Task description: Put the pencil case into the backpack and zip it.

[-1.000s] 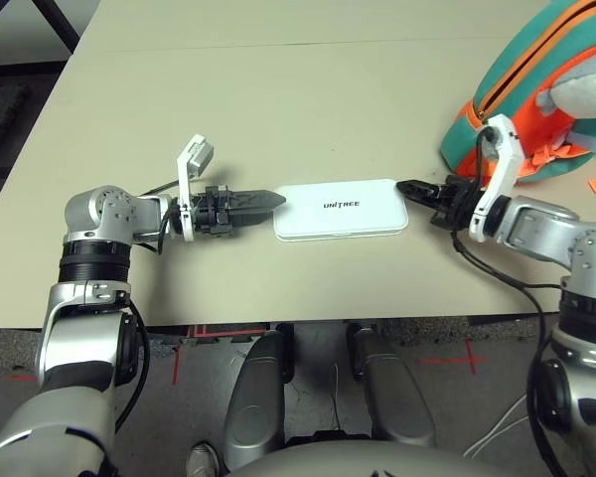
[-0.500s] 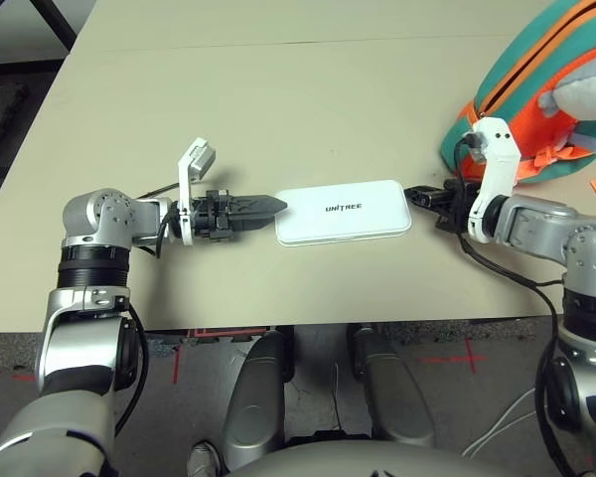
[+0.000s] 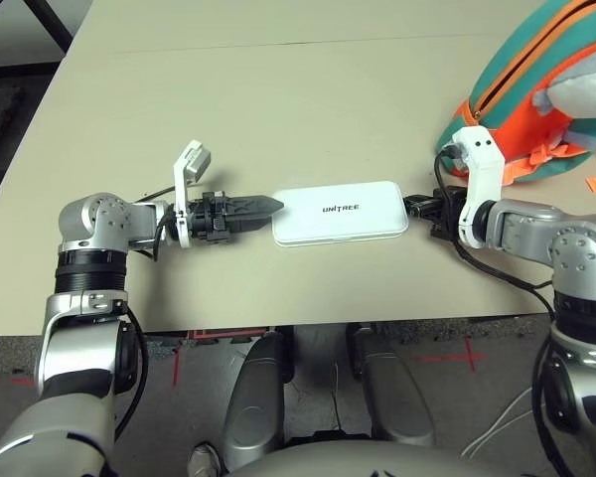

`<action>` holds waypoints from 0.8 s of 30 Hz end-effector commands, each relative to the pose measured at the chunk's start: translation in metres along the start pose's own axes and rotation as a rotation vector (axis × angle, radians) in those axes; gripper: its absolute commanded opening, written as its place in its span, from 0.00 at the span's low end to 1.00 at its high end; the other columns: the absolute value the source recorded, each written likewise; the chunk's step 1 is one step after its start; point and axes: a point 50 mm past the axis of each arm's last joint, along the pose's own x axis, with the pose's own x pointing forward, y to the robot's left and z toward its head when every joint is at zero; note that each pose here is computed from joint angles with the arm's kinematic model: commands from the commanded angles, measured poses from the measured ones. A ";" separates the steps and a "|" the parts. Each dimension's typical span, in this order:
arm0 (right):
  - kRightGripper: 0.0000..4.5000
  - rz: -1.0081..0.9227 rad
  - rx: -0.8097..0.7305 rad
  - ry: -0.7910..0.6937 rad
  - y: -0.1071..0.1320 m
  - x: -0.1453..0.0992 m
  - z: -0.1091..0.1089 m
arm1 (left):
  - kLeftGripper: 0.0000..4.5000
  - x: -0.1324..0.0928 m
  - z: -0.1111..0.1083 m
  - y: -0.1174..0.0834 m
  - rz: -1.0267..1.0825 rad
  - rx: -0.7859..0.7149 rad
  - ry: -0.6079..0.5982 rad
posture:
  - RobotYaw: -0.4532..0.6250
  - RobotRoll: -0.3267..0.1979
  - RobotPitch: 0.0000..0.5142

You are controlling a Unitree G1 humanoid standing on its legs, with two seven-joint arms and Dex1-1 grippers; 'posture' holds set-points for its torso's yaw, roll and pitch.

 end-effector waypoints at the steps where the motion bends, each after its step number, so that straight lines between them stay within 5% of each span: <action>1: 0.01 0.060 -0.034 0.004 0.012 0.003 0.002 | 1.00 0.011 -0.023 0.017 0.066 -0.104 0.103 | 0.33 0.62 0.55; 9: 0.01 0.057 -0.036 -0.015 0.011 0.006 0.005 | 1.00 0.010 -0.026 0.015 0.053 -0.107 0.113 | 0.33 0.62 0.55; 18: 0.00 0.051 -0.044 -0.051 0.008 0.004 0.009 | 0.33 0.007 -0.028 0.012 0.040 -0.083 0.142 | 0.33 0.62 0.53; 21: 0.09 0.091 -0.068 -0.112 0.009 -0.012 0.015 | 0.30 0.007 -0.025 0.007 0.026 -0.052 0.142 | 0.33 0.62 0.52; 24: 0.29 0.127 -0.090 -0.157 0.008 -0.044 0.020 | 0.30 0.004 -0.020 0.001 0.012 -0.021 0.126 | 0.31 0.62 0.51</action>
